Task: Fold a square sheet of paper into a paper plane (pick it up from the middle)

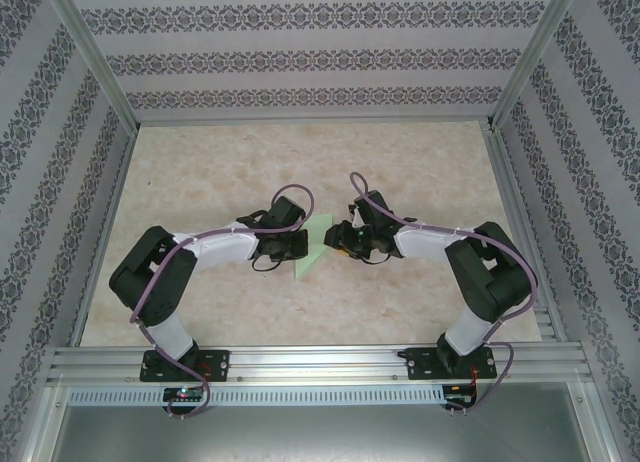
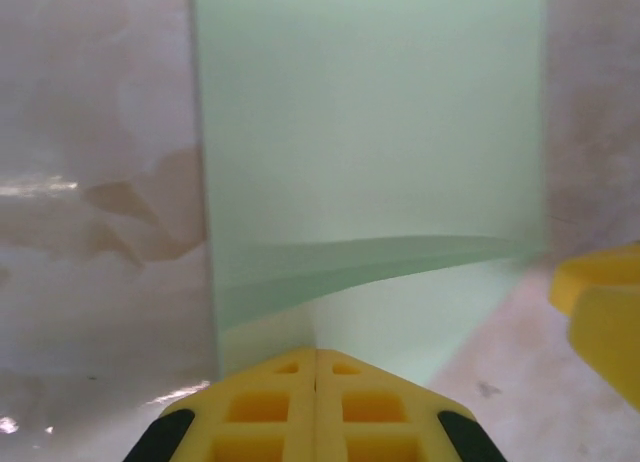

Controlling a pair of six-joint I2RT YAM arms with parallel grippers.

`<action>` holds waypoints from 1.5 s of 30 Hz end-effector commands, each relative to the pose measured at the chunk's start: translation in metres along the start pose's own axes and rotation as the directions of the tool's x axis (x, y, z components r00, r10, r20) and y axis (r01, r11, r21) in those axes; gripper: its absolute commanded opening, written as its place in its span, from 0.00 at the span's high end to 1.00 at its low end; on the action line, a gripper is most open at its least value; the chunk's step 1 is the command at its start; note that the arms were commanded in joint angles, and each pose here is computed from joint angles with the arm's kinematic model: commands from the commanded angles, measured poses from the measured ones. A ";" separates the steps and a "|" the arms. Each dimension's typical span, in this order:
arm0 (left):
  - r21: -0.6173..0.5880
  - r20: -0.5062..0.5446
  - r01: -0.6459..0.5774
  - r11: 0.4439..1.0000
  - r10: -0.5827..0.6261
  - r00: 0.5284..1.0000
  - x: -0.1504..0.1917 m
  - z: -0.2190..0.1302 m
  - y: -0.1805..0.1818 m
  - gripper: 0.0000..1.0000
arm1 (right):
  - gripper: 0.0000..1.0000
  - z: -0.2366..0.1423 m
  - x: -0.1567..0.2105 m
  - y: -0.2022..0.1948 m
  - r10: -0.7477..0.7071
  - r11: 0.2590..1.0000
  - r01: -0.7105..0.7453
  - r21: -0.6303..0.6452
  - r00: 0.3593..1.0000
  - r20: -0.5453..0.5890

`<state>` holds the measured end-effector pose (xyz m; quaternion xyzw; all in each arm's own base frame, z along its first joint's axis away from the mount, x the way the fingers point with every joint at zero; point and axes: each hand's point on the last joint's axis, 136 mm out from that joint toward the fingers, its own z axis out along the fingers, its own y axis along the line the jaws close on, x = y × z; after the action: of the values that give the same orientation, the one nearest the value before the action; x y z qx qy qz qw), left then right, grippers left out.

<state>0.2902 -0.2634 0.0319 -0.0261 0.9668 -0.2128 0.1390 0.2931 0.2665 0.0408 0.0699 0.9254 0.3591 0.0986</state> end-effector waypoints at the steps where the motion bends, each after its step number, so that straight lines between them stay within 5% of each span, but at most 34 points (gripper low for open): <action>1: -0.086 -0.011 -0.011 0.996 0.010 1.000 0.003 0.006 0.016 0.97 | 0.58 0.008 -0.005 0.005 0.024 1.000 -0.024 -0.015 1.000 0.009; 25: -0.062 -0.026 -0.029 0.998 0.028 0.999 0.004 0.005 0.012 0.96 | 0.70 0.026 -0.006 0.019 0.038 0.995 -0.043 -0.094 0.998 -0.051; 36: 0.011 0.053 -0.086 0.996 0.085 0.995 -0.013 -0.019 -0.008 0.82 | 0.74 0.034 -0.006 0.025 0.064 0.985 -0.076 -0.155 0.995 -0.078; 45: 0.076 0.117 -0.152 0.985 0.143 0.983 -0.019 -0.040 -0.020 0.67 | 0.94 0.020 -0.013 0.025 0.087 0.987 -0.087 -0.135 0.996 -0.005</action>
<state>0.2922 -0.2603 0.0587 0.0151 0.9604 -0.2158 0.1754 0.3052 0.2962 0.0267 0.1001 0.9004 0.4200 0.0536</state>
